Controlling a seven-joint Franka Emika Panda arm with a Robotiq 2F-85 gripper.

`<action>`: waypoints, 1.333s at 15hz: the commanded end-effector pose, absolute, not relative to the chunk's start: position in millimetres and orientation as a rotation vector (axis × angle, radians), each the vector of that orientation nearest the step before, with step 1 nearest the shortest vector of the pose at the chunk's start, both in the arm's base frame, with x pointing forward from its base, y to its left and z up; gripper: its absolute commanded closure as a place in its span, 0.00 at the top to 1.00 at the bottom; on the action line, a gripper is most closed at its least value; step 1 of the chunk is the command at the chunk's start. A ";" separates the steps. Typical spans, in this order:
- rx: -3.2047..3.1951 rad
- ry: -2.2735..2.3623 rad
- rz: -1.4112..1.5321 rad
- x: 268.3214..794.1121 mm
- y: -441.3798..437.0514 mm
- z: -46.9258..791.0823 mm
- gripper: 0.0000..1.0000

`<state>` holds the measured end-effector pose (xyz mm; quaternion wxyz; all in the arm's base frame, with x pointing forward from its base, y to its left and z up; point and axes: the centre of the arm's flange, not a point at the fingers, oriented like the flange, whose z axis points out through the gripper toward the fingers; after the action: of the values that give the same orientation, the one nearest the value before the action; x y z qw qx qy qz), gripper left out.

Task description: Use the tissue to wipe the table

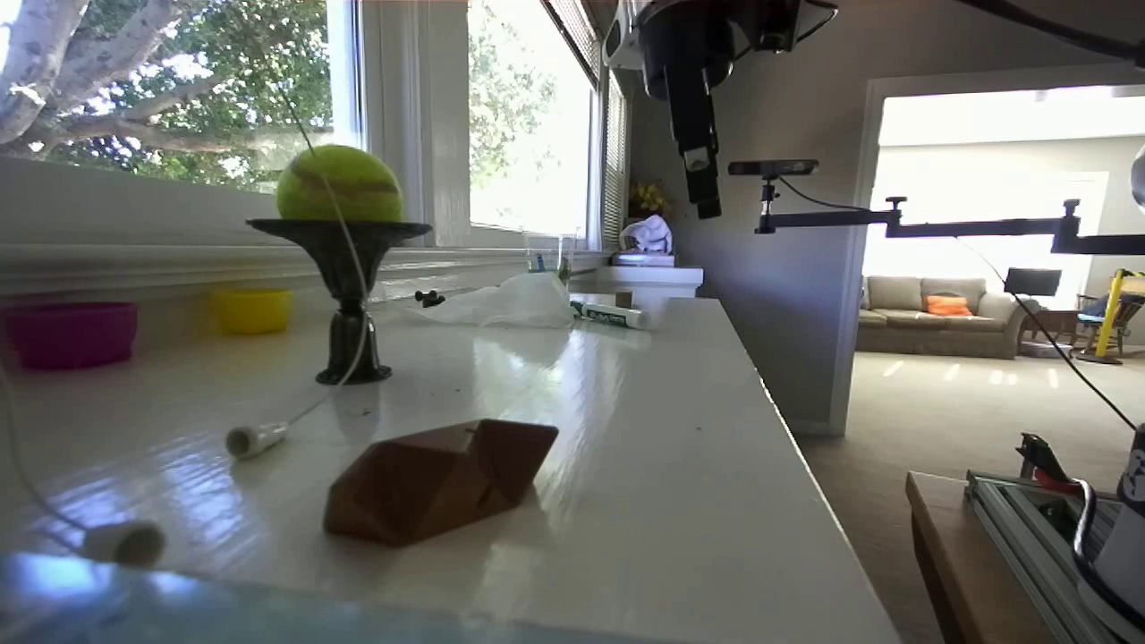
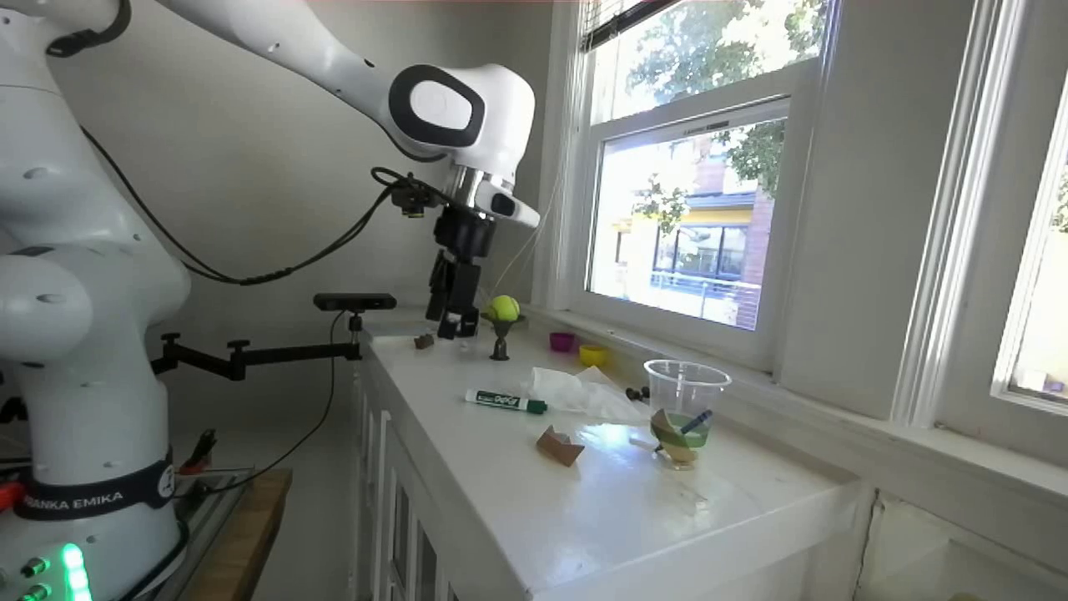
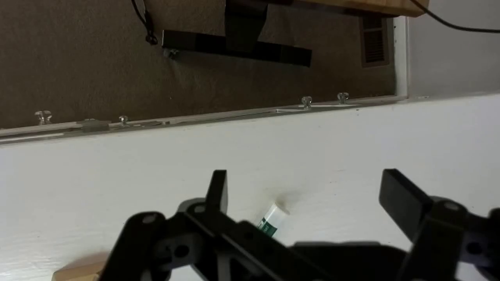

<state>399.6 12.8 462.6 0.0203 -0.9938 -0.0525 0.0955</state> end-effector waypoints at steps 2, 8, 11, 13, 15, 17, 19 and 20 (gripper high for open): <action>-3.072 -0.129 0.274 401.8 12.9 464.8 1.00; -2.922 0.176 -0.010 445.2 2.1 487.8 1.00; -2.867 0.271 -0.161 465.8 -6.3 497.6 1.00; -2.870 0.279 -0.230 476.5 -11.3 497.7 1.00; -2.880 0.271 -0.299 488.3 -15.6 492.7 1.00; -2.880 0.257 -0.390 502.4 -17.8 488.4 1.00; -2.888 0.248 -0.455 513.4 -19.4 482.7 1.00; -2.899 0.239 -0.480 517.1 -19.2 477.6 1.00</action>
<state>494.4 -18.2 485.1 0.1008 -0.9813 0.0899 -0.1371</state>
